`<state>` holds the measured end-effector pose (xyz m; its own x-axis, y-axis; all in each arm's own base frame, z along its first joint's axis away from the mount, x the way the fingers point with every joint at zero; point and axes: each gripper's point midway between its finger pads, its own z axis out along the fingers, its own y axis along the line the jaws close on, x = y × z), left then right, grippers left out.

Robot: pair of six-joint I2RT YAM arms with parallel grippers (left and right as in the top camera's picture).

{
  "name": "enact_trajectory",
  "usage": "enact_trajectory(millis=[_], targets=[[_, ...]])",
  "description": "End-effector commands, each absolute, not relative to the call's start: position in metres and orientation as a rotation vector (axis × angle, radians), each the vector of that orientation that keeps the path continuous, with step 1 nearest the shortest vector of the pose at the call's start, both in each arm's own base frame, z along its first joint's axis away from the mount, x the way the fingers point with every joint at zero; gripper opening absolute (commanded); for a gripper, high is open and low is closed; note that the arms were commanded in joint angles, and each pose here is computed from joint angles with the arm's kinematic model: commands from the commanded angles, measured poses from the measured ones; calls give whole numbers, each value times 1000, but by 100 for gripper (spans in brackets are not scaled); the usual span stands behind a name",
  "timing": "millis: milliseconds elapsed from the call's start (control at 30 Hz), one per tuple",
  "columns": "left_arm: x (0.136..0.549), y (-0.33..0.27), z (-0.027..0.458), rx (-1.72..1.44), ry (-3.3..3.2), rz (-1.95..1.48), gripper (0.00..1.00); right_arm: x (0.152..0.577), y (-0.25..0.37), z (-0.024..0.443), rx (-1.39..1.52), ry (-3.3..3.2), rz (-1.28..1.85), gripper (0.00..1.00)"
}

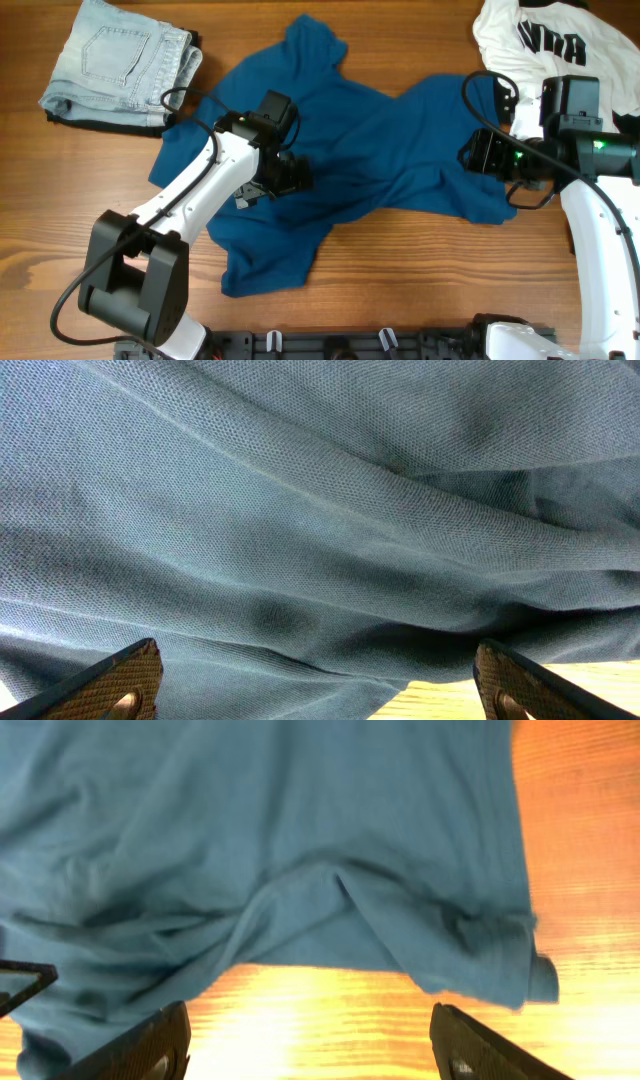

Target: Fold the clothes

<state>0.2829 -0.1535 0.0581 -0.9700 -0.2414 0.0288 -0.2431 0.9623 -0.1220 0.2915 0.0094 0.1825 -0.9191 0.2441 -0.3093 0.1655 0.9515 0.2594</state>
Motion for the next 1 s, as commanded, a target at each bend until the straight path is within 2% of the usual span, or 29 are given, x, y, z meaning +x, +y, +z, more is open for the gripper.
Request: enact_trajectory(millis=[0,167,300,467,600,700,833,967], targets=[[284,-149,56,421,-3105,151,100,285,5,177,391,2797,291,77],[292,-135,51,507,-3103,161,100,283,5,170,428,2806,296,78],[302,-125,46,571,-3116,185,100,299,4,167,449,2742,303,78],[298,-123,30,643,-3106,193,100,302,3,168,441,2728,302,78],[260,-106,18,629,-2995,49,100,299,4,166,445,2741,302,78],[241,-88,32,624,-2972,-81,100,300,4,167,444,2737,302,79],[226,-83,63,630,-2995,-52,100,301,4,167,444,2736,303,79],[182,-85,56,664,-2863,-3,100,301,4,167,442,2735,301,80]])
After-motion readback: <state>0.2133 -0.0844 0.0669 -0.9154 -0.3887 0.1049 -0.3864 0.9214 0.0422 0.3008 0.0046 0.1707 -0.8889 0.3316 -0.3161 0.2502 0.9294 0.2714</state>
